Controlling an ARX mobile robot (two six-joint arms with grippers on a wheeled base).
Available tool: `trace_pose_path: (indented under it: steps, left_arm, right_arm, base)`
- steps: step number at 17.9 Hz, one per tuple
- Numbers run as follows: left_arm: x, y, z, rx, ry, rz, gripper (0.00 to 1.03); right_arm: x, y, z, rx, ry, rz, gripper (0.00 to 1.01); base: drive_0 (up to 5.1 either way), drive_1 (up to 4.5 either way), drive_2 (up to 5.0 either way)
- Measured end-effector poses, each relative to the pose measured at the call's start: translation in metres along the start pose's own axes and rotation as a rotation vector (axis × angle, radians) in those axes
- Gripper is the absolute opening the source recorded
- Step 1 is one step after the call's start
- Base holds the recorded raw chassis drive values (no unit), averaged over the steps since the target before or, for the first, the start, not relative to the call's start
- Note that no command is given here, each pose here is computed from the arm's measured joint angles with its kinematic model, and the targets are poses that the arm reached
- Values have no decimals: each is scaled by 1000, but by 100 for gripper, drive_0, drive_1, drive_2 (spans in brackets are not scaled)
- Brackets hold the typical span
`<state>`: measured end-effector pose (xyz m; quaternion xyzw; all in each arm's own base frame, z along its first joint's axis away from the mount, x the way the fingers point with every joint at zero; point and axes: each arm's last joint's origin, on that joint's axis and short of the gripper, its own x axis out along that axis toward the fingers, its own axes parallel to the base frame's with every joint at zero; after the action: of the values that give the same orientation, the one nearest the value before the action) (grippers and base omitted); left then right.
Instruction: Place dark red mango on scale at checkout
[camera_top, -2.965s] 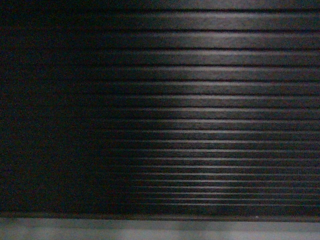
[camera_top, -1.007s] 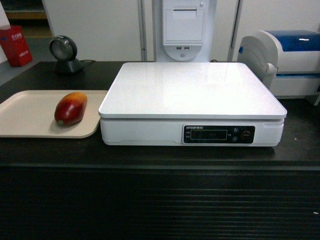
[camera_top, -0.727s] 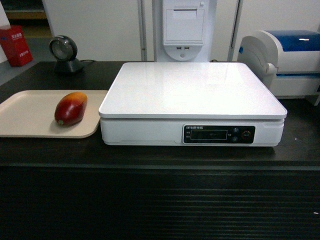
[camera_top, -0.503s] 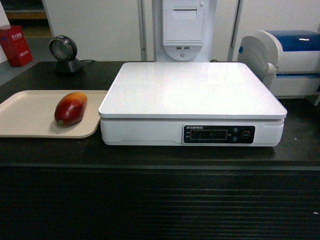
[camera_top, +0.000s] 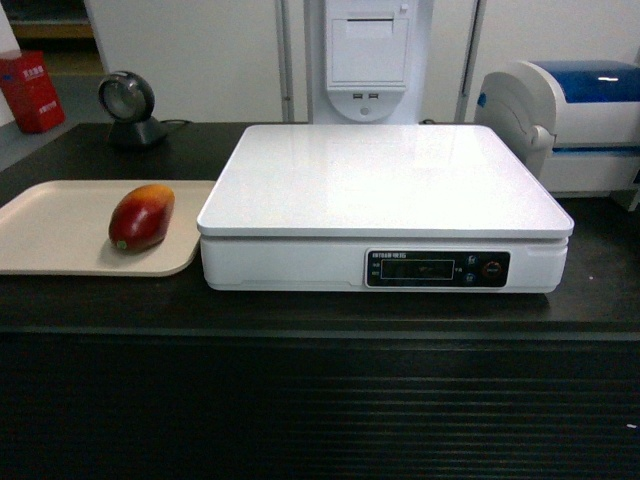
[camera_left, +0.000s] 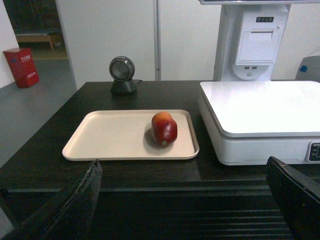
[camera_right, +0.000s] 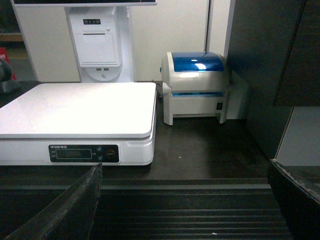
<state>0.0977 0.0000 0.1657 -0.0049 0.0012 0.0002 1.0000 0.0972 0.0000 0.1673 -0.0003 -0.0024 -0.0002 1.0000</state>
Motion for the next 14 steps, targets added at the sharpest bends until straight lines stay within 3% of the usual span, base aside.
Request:
trace_pose_path:
  steps: [1, 3, 4, 5, 8, 11, 12, 14]
  left_arm:
    - [0, 0, 0, 0, 0, 0, 98]
    - [8, -3, 3, -59, 121, 141, 98]
    - [15, -3, 10, -71, 104, 164, 98]
    - [22, -2, 17, -85, 78, 154, 98]
    - [61, 3, 26, -82, 58, 74, 98]
    - [139, 8, 37, -64, 66, -47, 98]
    - [176, 8, 29, -75, 155, -94, 98]
    - [236, 7, -1, -68, 337, -132, 98]
  right_arm:
    - [0, 0, 0, 0, 0, 0, 98]
    - [0, 0, 0, 0, 0, 1, 98]
    - [0, 0, 0, 0, 0, 0, 98]
    - [0, 0, 0, 0, 0, 0, 98]
    - [0, 0, 0, 0, 0, 0, 98]
    - [0, 0, 0, 0, 0, 0, 98]
    - [0, 0, 0, 0, 0, 0, 98]
    - [0, 0, 0, 0, 0, 0, 98]
  base:
    - [0, 0, 0]
    - [0, 0, 0]
    - [0, 0, 0]
    - [0, 0, 0]
    - [0, 0, 0]
    - [0, 0, 0]
    - [0, 0, 0]
    - [0, 0, 0]
